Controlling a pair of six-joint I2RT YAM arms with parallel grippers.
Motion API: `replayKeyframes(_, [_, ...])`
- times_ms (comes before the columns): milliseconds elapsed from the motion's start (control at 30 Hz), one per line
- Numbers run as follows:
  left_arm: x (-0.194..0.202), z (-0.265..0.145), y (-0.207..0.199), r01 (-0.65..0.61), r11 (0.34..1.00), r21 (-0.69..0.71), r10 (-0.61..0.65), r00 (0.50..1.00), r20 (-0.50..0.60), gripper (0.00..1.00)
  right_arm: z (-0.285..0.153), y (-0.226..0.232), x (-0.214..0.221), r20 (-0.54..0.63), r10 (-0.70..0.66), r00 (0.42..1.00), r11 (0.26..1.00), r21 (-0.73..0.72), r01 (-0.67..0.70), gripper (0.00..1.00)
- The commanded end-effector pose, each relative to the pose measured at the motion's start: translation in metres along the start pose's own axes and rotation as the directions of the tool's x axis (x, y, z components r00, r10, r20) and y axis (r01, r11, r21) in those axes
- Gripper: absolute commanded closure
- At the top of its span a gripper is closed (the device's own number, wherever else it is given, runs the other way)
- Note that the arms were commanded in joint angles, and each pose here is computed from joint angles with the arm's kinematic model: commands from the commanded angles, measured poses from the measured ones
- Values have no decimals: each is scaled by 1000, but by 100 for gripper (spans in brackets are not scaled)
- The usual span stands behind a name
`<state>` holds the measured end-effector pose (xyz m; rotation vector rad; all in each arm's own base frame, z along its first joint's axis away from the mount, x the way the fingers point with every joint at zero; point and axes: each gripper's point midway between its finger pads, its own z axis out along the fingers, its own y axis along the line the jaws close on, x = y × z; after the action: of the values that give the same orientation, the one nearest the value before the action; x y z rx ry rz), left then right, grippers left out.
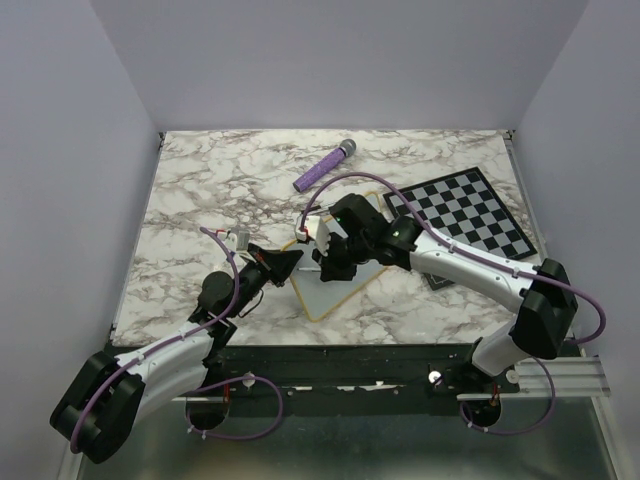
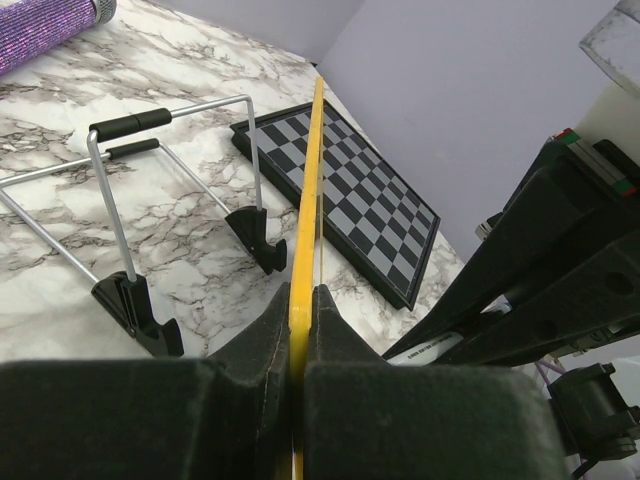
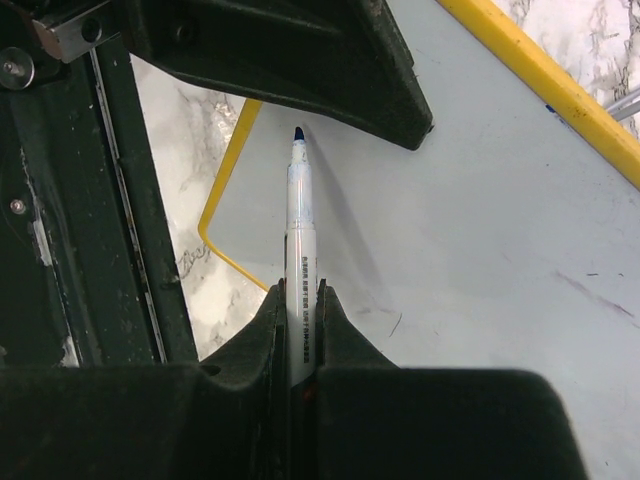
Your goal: Write a sentence on the whiteboard
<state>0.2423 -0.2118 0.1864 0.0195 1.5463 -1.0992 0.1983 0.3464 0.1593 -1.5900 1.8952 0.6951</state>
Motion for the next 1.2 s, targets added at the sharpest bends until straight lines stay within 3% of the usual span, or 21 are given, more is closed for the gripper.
replayKeyframes(0, [-10,1,-2,-20,1000,7,19,999,50,100,4,-5,-10,14,6,1000,1000,24,-6,99])
replayKeyframes(1167, [-11,-1,-2,-48,999,7,47,998,50,100,6,9,24,-43,15,999,1000,-20,-16,100])
